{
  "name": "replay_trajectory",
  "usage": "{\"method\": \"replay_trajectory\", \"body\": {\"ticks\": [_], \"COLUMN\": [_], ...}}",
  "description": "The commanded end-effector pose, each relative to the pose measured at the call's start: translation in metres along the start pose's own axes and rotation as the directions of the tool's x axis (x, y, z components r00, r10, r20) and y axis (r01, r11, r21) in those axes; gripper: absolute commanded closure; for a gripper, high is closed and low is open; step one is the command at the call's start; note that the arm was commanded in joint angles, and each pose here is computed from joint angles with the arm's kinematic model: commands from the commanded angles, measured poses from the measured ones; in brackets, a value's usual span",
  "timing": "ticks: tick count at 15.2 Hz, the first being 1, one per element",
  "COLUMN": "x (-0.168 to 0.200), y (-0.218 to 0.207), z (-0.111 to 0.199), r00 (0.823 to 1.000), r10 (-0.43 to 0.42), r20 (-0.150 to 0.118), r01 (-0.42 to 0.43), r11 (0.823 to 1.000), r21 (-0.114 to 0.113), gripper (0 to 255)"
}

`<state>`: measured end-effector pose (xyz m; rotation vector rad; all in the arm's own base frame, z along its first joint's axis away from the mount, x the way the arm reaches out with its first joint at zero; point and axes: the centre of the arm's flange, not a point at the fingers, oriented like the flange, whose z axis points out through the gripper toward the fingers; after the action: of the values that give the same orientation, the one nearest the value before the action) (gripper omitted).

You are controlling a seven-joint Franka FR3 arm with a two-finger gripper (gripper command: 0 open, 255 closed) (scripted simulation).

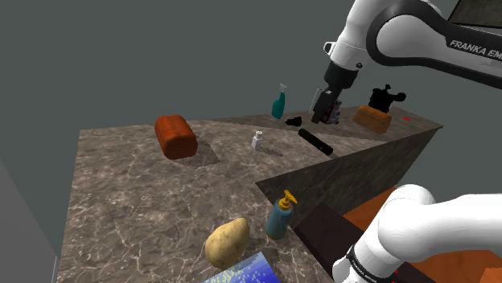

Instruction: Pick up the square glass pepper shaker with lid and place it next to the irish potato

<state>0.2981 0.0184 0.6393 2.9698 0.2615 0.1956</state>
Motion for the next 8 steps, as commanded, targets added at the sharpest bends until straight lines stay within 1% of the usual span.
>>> {"method": "replay_trajectory", "body": {"ticks": [1, 8], "x": [0.0, 0.058], "y": [0.0, 0.042], "z": [0.0, 0.062], "r00": [1.0, 1.0], "r10": [0.0, -0.008], "r20": [0.0, 0.011], "r01": [0.0, 0.008], "r11": [1.0, 1.0], "r21": [0.0, 0.025], "gripper": [0, 0]}}
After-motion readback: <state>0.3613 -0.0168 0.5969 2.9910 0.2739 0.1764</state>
